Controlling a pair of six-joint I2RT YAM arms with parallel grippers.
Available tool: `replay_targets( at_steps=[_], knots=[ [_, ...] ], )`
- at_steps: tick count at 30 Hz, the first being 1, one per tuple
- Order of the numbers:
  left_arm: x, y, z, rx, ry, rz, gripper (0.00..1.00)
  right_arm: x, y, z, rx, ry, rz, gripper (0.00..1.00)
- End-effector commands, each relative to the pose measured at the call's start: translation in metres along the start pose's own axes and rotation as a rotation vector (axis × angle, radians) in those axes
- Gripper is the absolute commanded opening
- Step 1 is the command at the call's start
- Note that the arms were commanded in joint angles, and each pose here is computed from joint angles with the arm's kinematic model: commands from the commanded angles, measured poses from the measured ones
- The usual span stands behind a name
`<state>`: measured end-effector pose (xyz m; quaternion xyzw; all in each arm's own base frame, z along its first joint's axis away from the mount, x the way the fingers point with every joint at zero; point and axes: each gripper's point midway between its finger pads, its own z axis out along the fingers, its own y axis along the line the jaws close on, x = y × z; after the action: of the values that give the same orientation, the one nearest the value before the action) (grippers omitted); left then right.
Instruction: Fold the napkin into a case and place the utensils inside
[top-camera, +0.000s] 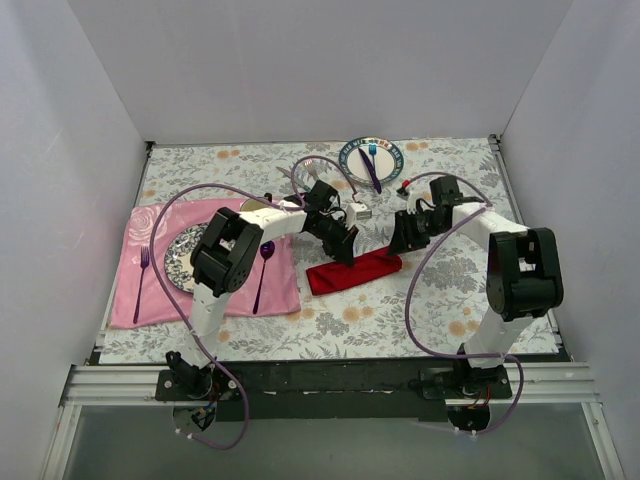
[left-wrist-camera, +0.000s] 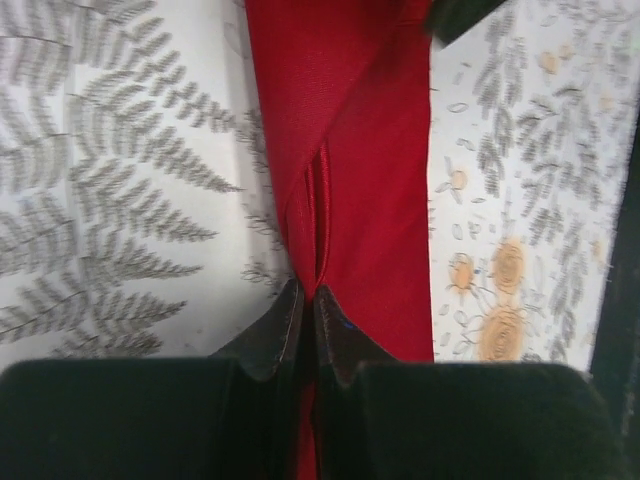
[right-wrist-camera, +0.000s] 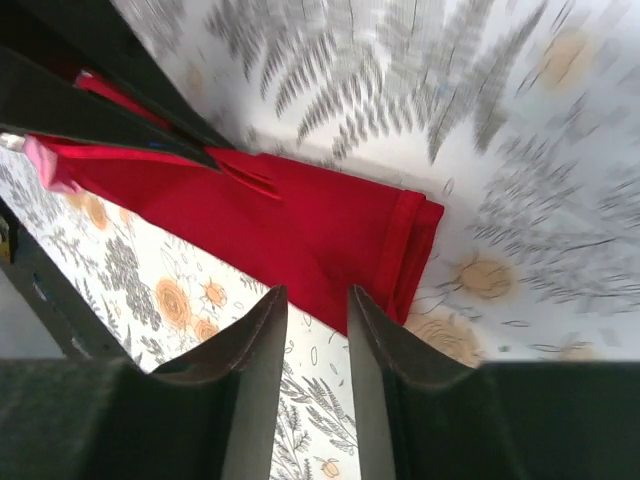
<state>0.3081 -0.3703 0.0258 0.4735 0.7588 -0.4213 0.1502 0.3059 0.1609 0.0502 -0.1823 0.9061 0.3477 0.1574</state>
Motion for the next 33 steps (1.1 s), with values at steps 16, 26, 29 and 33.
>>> replay_targets(
  at_steps=[16,26,29,33],
  knots=[
    [-0.126,0.027,-0.089,-0.565,-0.103,0.571,0.00,-0.098,-0.021,-0.121,0.172,-0.276,-0.063,0.62],
    [-0.099,0.000,-0.050,-0.687,-0.036,0.750,0.00,-0.102,-0.027,-0.120,0.181,-0.280,-0.070,0.63],
    [-0.082,-0.010,-0.037,-0.675,-0.025,0.741,0.00,-0.103,-0.027,-0.117,0.168,-0.273,-0.068,0.63],
    [-0.060,-0.024,-0.022,-0.640,0.001,0.708,0.00,-0.101,-0.026,-0.113,0.147,-0.261,-0.064,0.63]
  ],
)
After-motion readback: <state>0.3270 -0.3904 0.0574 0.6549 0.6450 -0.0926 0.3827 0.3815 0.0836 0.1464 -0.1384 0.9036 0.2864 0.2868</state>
